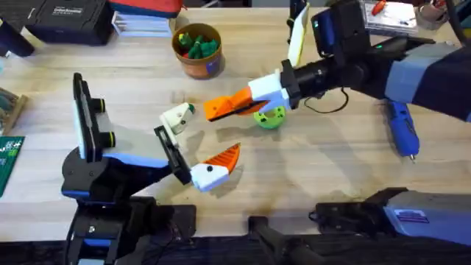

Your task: Pick up the gripper from the table and insert it into the empty holder that is missing its gripper. Then pick up a screw, insert it into the mounting hole, and use the screwdriver to tighten it. Finally, clean up the table by picking up the vegetable and placing it into the bucket.

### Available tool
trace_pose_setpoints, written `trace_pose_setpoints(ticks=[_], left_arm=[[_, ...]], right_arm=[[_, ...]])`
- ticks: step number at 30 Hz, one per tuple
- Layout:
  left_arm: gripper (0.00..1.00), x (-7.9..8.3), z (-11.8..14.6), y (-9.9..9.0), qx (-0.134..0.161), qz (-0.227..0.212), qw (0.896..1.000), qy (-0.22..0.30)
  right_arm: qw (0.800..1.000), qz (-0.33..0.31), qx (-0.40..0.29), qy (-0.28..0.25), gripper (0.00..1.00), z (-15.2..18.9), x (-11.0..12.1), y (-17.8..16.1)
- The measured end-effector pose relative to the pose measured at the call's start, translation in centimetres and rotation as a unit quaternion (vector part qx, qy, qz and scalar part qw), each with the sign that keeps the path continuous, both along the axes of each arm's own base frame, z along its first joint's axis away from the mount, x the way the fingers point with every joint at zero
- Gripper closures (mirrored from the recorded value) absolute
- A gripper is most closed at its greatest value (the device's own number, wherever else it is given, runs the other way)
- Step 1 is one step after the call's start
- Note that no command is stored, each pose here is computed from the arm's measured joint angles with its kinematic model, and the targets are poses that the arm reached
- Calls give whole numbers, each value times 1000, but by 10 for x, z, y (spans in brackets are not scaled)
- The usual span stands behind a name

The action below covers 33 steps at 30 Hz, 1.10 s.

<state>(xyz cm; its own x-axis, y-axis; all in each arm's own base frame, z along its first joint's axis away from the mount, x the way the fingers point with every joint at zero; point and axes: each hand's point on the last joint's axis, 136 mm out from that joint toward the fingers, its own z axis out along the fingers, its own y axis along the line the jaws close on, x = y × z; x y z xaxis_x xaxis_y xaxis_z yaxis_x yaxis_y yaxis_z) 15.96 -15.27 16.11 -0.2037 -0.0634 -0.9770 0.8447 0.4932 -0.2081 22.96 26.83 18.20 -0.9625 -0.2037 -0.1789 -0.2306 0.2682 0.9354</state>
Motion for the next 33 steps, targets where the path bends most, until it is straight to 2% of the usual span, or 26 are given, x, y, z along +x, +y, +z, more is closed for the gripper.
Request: trace_pose_setpoints(ticks=[10,21,33], left_arm=[[15,0,0,0,0,0,1000,0],[16,0,0,0,0,0,1000,0],[15,1,0,0,0,2,1000,0]], right_arm=[[999,26,42,-21,989,17,-1,15],[993,63,55,81,989,-11,-6,26],[991,83,80,71,989,4,-8,37]])
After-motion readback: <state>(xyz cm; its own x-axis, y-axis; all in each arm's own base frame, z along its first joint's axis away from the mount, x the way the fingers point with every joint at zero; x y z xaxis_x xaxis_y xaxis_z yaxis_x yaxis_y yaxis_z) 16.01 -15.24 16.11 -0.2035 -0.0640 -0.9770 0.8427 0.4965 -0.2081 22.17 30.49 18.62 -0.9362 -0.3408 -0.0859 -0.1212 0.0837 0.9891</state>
